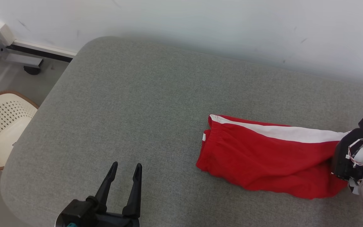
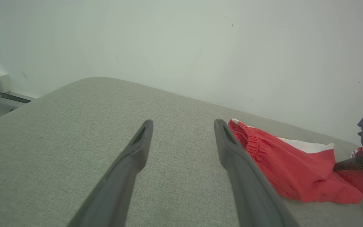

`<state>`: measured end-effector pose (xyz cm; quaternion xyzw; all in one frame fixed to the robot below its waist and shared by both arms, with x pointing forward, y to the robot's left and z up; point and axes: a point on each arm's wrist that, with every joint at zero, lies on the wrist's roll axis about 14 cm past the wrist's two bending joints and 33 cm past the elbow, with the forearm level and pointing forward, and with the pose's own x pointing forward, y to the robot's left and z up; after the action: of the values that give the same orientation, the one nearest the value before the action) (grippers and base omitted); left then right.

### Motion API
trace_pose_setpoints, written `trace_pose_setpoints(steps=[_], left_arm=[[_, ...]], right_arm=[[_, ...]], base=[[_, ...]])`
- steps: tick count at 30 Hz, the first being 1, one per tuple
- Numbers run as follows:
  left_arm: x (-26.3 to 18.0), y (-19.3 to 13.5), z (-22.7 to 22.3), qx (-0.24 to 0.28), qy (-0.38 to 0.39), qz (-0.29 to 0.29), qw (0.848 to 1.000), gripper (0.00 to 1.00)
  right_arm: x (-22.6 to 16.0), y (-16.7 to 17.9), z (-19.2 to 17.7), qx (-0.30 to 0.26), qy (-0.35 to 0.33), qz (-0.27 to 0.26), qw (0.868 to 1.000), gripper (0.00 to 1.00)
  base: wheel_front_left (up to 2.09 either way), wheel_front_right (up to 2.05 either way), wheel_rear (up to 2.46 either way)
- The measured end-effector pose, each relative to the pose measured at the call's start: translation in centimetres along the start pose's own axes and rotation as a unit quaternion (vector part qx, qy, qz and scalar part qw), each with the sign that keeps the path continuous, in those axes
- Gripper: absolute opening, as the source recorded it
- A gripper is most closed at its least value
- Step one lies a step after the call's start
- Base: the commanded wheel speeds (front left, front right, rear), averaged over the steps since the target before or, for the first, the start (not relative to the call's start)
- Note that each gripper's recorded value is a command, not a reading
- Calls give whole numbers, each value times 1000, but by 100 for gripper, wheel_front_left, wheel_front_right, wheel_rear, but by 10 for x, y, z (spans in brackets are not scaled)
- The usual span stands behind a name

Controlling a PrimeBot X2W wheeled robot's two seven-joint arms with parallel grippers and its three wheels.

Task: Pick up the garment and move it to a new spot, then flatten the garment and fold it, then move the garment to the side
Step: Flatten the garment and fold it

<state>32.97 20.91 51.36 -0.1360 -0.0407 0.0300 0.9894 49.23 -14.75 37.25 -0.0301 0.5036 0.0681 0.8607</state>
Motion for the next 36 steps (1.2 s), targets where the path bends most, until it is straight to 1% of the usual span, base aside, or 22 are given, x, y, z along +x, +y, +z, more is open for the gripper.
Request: trace_pose_setpoints(steps=[1,2,3,4,6,14,18,20,22,26,27,32,36], left_arm=[[0,1,-1,0,1,2,1000,100],[0,1,-1,0,2,3,1000,100],[1,2,-1,0,2,3,1000,100],[1,1,-1,0,1,3,1000,100],[1,2,0,-1,0,3,1000,100],[-5,0,6,-8,-9,1,1000,100],[-11,-1,11,-14,-16,1,1000,100],[-17,0,12,-16,-18,2,1000,100],[-21,1,15,-16,-24,3,1000,100],[-28,2,21,-18,-33,7,999,100],[-28,2,21,-18,-33,7,999,100],[-35,5,25,-23,-41,15,999,100],[-42,11,26,-24,-42,27,998,100]], right_arm=[[1,2,0,1,4,1,1000,100],[1,3,1,0,3,1,1000,44],[1,4,3,-2,0,2,1000,8],[1,6,4,-5,-2,2,1000,0],[-2,10,7,-8,-14,3,1000,0],[-21,-8,12,-17,-45,-29,998,0],[-39,-20,26,-33,-74,-57,995,0],[-49,-14,36,-32,-93,-55,994,0],[-56,2,43,-28,-106,-39,993,0],[-71,51,58,-27,-132,15,991,0],[-71,51,58,-27,-132,15,991,0],[-83,111,71,-53,-147,77,985,0],[-86,146,71,-74,-144,113,980,0]], base=[[0,0,0],[0,0,0],[0,0,0],[0,0,0],[0,0,0],[0,0,0],[0,0,0],[0,0,0],[0,0,0],[0,0,0],[0,0,0],[0,0,0],[0,0,0]])
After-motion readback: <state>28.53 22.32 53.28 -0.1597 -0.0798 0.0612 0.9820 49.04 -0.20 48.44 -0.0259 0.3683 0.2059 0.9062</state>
